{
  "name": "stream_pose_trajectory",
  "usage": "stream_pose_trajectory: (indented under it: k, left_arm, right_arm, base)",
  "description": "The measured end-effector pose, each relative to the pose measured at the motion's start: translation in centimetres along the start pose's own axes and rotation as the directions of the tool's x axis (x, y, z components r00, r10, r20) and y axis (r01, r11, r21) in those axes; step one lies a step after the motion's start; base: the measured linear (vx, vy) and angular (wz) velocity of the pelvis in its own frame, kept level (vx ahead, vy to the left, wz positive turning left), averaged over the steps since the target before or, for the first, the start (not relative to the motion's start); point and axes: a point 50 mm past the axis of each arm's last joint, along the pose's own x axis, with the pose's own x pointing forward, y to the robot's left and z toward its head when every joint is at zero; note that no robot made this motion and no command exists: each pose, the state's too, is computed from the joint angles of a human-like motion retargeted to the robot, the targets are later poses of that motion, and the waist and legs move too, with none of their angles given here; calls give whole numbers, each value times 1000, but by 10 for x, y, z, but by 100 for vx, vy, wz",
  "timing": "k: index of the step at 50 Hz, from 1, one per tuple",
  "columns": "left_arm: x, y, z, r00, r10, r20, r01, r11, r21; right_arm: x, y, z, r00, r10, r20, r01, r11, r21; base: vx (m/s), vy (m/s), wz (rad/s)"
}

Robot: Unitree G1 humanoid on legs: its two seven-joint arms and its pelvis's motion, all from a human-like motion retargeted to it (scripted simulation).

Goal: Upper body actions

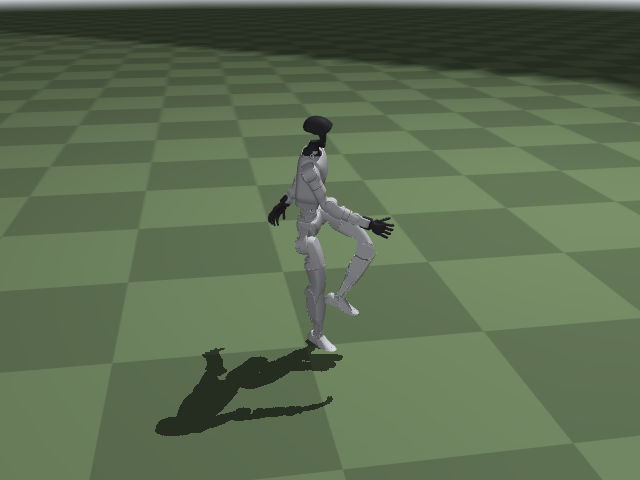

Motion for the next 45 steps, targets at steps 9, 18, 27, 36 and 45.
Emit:
stream_pose_trajectory:
  k: [9,18,27,36,45]
  left_arm:
    - [-26,-79,71,961,-138,238,101,982,161]
    - [-162,-238,170,599,-524,606,105,801,590]
    - [-329,-309,201,23,-667,745,-201,727,657]
    - [-246,-287,190,280,-643,713,-276,657,701]
    - [-34,-108,74,953,-150,263,-32,815,579]
  right_arm:
    - [-60,57,-129,895,167,-413,-143,986,90]
    - [-263,146,-265,303,286,-909,278,886,372]
    - [-422,170,-269,-301,345,-889,443,876,190]
    - [-403,184,-267,-191,385,-903,554,801,225]
    - [-227,123,-256,321,200,-926,290,910,297]
  base:
    - [9,8,12]
    - [1,16,61]
    - [-10,5,83]
    - [10,-7,-77]
    - [24,-10,-112]
